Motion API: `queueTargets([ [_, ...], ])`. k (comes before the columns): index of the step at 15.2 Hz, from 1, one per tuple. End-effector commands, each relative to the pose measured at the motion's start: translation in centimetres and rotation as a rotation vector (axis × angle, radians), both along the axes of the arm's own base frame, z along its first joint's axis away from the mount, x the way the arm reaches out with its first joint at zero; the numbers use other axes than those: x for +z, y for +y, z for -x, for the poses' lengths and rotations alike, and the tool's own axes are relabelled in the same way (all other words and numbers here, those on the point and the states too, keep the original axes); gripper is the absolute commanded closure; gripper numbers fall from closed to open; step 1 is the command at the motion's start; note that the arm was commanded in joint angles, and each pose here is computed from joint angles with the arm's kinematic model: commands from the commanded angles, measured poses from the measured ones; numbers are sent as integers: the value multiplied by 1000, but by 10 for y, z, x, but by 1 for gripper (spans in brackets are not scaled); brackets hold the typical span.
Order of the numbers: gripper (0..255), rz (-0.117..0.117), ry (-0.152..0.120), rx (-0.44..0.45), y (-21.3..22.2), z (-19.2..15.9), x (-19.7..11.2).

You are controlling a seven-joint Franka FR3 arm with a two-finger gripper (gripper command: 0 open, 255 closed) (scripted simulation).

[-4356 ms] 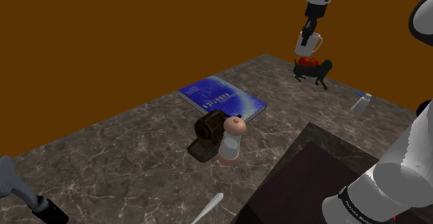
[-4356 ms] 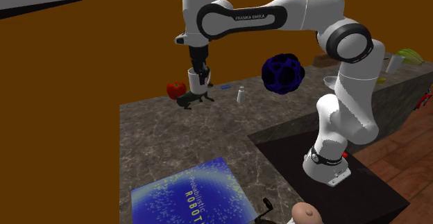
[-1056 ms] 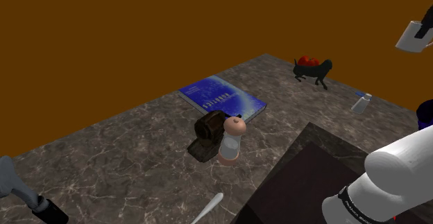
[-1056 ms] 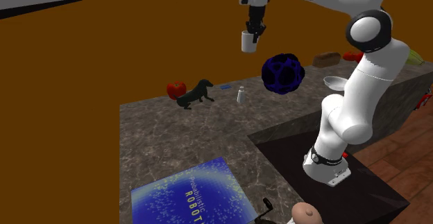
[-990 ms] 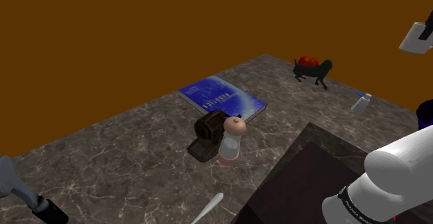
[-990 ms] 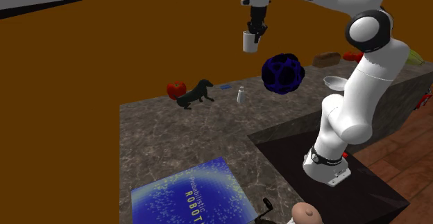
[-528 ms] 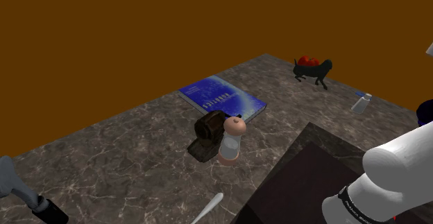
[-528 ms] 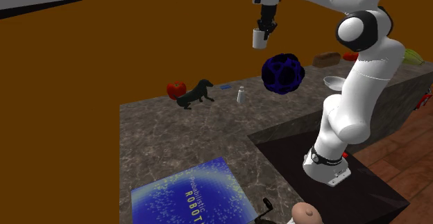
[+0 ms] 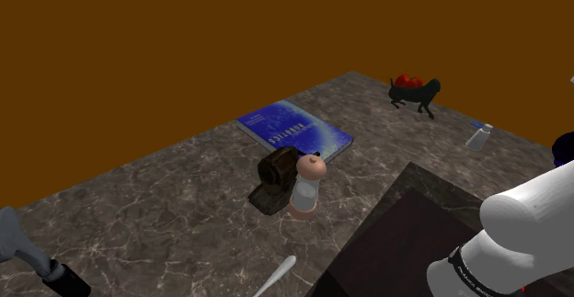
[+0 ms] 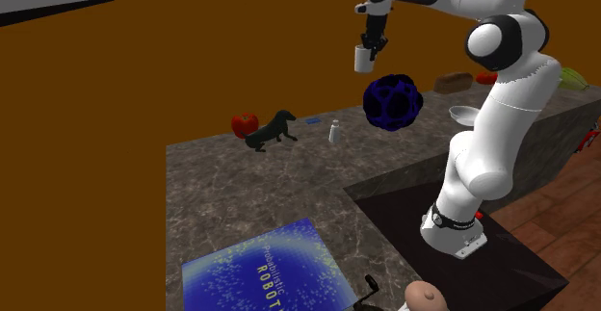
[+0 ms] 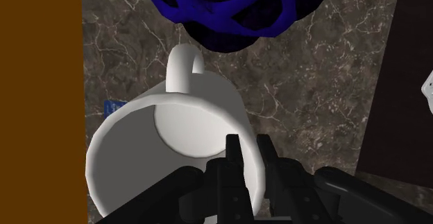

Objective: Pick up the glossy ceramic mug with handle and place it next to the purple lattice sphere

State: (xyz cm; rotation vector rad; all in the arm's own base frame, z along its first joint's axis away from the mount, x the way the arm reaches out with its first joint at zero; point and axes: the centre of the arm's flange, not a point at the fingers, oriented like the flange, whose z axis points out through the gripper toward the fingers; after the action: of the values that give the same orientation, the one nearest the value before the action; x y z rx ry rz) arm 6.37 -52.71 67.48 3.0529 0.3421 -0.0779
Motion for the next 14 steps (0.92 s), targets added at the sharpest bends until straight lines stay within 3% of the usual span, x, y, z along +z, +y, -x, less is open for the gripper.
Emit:
queueTargets([
  [1,255,1,0,0,-1,0,-10],
  [14,255,1,0,0,-1,0,-79],
])
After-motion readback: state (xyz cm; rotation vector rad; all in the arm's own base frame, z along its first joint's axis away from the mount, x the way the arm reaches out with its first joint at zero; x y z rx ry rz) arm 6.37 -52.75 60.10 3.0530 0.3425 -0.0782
